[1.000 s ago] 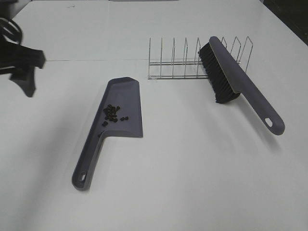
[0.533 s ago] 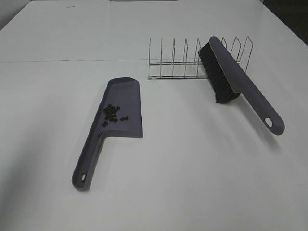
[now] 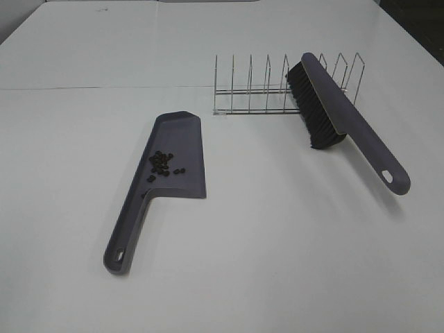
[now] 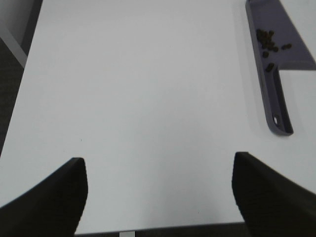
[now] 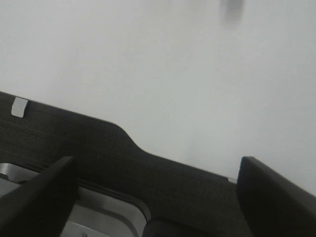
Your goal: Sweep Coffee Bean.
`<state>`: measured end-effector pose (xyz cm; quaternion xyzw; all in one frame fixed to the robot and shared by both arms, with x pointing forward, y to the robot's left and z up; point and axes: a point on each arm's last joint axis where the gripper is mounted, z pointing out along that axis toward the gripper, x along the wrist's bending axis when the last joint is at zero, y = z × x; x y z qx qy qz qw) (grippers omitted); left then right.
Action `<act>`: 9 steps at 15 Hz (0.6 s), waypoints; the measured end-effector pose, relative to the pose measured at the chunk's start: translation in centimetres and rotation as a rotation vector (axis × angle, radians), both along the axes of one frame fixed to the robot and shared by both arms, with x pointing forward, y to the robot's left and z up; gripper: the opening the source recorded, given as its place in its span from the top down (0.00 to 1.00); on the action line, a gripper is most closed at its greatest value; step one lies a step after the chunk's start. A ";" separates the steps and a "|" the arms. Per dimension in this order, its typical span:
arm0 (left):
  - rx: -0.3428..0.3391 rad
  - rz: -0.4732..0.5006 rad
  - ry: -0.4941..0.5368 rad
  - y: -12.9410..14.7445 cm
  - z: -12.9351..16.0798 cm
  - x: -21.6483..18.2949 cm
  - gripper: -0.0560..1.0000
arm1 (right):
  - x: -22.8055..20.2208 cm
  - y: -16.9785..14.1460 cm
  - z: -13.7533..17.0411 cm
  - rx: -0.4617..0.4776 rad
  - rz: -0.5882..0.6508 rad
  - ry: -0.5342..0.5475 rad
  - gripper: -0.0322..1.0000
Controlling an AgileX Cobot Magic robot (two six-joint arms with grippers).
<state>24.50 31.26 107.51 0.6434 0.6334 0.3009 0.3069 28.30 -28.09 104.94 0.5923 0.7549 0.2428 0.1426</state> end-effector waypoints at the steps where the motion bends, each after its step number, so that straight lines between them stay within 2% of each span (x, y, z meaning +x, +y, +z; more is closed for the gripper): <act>1: -0.008 -0.002 -0.056 0.2 -0.3 -1.1 0.23 | -0.9 0.0 0.2 0.019 0.023 -0.055 0.22; 3: -0.020 -0.003 -0.117 0.4 -1.5 -2.3 0.23 | -2.4 -0.2 0.5 0.036 0.065 -0.157 0.23; 5: -0.021 -0.013 -0.116 0.3 -2.0 -2.2 0.23 | -3.9 -0.3 0.6 0.047 0.100 -0.255 0.23; 9: -0.024 -0.122 -0.203 -0.6 -2.0 -1.4 0.23 | -5.3 -0.4 0.7 0.063 0.148 -0.390 0.23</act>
